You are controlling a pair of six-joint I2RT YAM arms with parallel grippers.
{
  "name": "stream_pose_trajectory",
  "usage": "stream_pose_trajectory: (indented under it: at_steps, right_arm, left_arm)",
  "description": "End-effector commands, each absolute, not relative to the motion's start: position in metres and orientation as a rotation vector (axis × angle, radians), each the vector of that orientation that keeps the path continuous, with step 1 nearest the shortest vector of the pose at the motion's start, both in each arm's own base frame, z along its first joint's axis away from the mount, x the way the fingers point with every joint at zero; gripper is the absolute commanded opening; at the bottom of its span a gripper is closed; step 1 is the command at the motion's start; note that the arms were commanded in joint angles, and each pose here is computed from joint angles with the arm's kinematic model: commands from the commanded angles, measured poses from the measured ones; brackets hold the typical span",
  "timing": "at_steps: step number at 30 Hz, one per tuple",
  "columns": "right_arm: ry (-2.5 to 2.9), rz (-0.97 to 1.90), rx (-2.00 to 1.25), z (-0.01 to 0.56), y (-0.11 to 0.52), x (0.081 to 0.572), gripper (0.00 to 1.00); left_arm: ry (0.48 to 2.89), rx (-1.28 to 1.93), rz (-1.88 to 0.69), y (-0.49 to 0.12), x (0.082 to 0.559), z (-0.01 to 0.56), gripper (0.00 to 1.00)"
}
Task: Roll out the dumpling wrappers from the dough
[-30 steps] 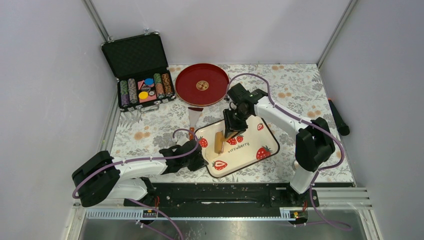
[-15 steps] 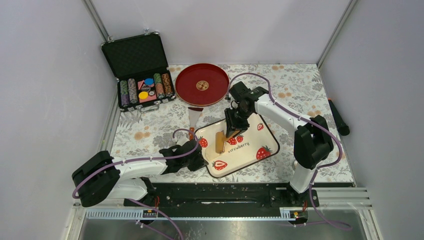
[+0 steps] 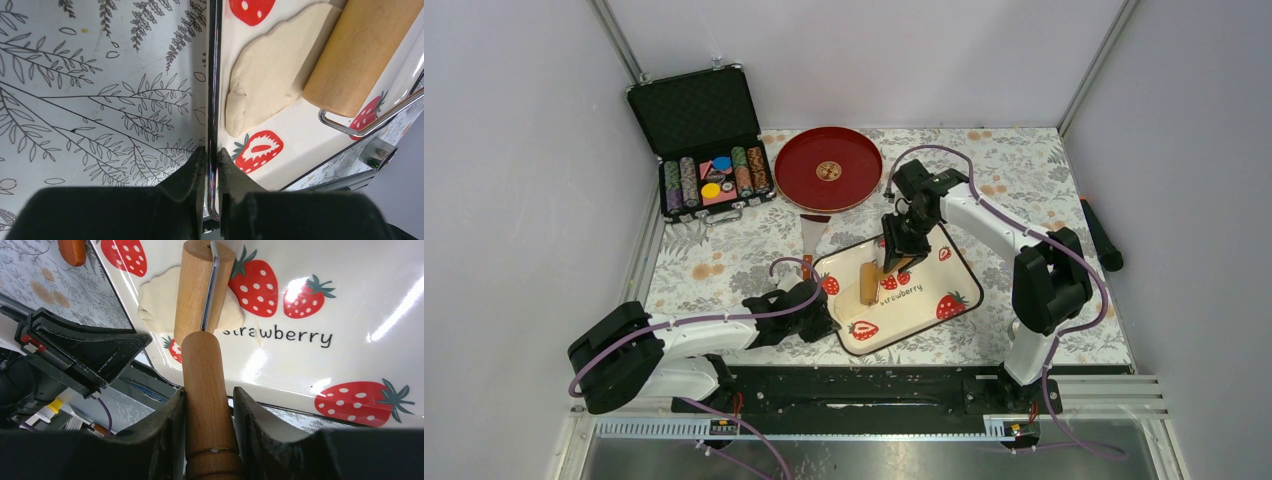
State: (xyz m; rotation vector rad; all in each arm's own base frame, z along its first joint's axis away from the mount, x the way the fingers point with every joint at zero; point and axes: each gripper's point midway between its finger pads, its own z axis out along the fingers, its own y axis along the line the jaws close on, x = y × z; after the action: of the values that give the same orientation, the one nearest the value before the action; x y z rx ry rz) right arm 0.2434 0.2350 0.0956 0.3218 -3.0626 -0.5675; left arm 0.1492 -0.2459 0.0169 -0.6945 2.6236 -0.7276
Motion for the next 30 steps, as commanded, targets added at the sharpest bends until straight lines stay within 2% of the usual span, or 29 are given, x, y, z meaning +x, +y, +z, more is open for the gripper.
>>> stream_pose_trajectory:
  at_steps: [1,10,14,18,23,30]
  right_arm:
    - [-2.88,0.472,0.366,0.046,0.084,0.22,0.0]
    - [-2.912,0.51,0.369,0.055,0.079,0.227,0.0]
    - [-3.012,0.356,0.327,0.065,0.096,0.237,0.0]
    - [-3.178,0.087,0.316,0.096,0.125,0.253,0.0]
    - [-3.42,-0.302,0.304,0.171,0.156,0.274,0.0]
    - [-3.422,-0.956,0.07,0.226,0.18,0.287,0.0]
  left_arm:
    - [2.651,-0.71,-0.568,-0.224,0.144,-0.001,0.0]
    - [2.652,-0.703,-0.575,-0.225,0.144,0.0,0.0]
    - [2.656,-0.688,-0.576,-0.225,0.144,0.0,0.0]
    - [2.669,-0.649,-0.577,-0.227,0.143,0.003,0.0]
    - [2.694,-0.571,-0.521,-0.227,0.144,0.009,0.0]
    - [2.747,-0.423,-0.483,-0.228,0.141,0.016,0.0]
